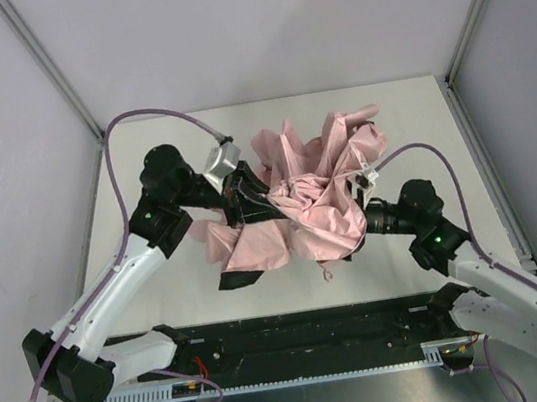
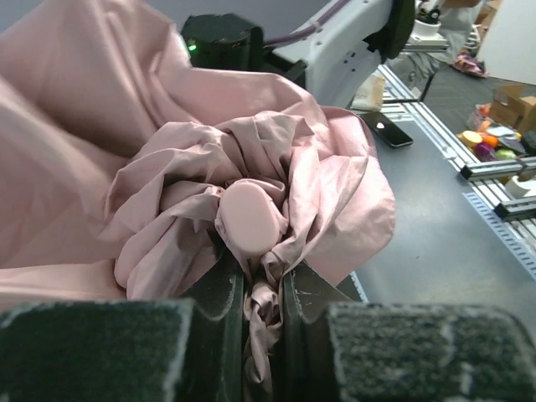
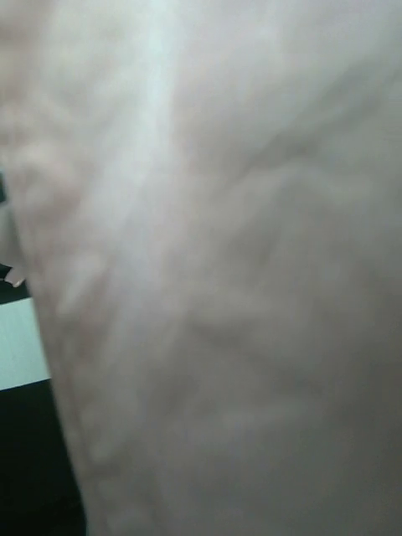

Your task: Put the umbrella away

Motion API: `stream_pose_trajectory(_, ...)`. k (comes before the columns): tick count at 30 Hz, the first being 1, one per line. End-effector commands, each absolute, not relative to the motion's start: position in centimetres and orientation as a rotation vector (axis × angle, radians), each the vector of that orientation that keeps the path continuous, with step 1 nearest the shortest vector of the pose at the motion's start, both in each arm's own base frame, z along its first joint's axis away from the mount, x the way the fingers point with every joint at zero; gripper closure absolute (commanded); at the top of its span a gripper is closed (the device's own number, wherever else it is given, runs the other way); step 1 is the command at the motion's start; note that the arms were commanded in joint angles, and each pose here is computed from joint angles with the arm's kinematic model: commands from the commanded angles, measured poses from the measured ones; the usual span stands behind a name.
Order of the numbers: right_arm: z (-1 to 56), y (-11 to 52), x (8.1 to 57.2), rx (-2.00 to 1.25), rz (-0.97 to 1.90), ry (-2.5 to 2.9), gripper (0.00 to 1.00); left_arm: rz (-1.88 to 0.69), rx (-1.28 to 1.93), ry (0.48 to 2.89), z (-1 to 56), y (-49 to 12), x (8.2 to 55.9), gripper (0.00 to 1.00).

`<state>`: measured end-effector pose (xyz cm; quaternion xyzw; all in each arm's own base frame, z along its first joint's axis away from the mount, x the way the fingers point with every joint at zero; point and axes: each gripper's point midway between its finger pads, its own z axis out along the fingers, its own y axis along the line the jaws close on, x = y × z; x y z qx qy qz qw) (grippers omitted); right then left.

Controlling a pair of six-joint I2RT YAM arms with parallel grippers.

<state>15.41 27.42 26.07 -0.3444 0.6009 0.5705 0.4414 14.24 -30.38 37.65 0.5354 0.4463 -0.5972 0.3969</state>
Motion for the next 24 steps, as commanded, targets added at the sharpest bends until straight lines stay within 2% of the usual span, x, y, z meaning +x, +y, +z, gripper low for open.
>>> stream_pose_trajectory(1,24.4,24.2,18.7,-0.637,1.1,1.679,0.09,-1.348,1.333,1.007,39.7,-27.9,14.4,1.0)
stream_pose_trajectory(6,22.7,21.7,18.3,-0.535,0.998,1.786,0.08,-1.218,1.261,0.985,40.5,-26.3,15.3,1.0)
stream_pose_trajectory(10,23.7,20.6,17.7,-0.503,0.978,1.757,0.07,-1.16,1.191,1.001,40.8,-25.9,16.2,1.0)
stream_pose_trajectory(14,27.2,20.0,17.1,-0.43,1.033,1.652,0.05,-1.099,1.138,1.003,41.3,-25.2,16.9,1.0)
stream_pose_trajectory(18,33.3,20.5,15.2,-0.439,1.178,1.465,0.04,-1.046,1.083,1.009,41.8,-24.8,17.7,1.0)
stream_pose_trajectory(24,38.9,22.8,13.3,-0.516,1.36,1.326,0.09,-1.023,1.024,1.027,42.6,-24.6,18.5,1.0)
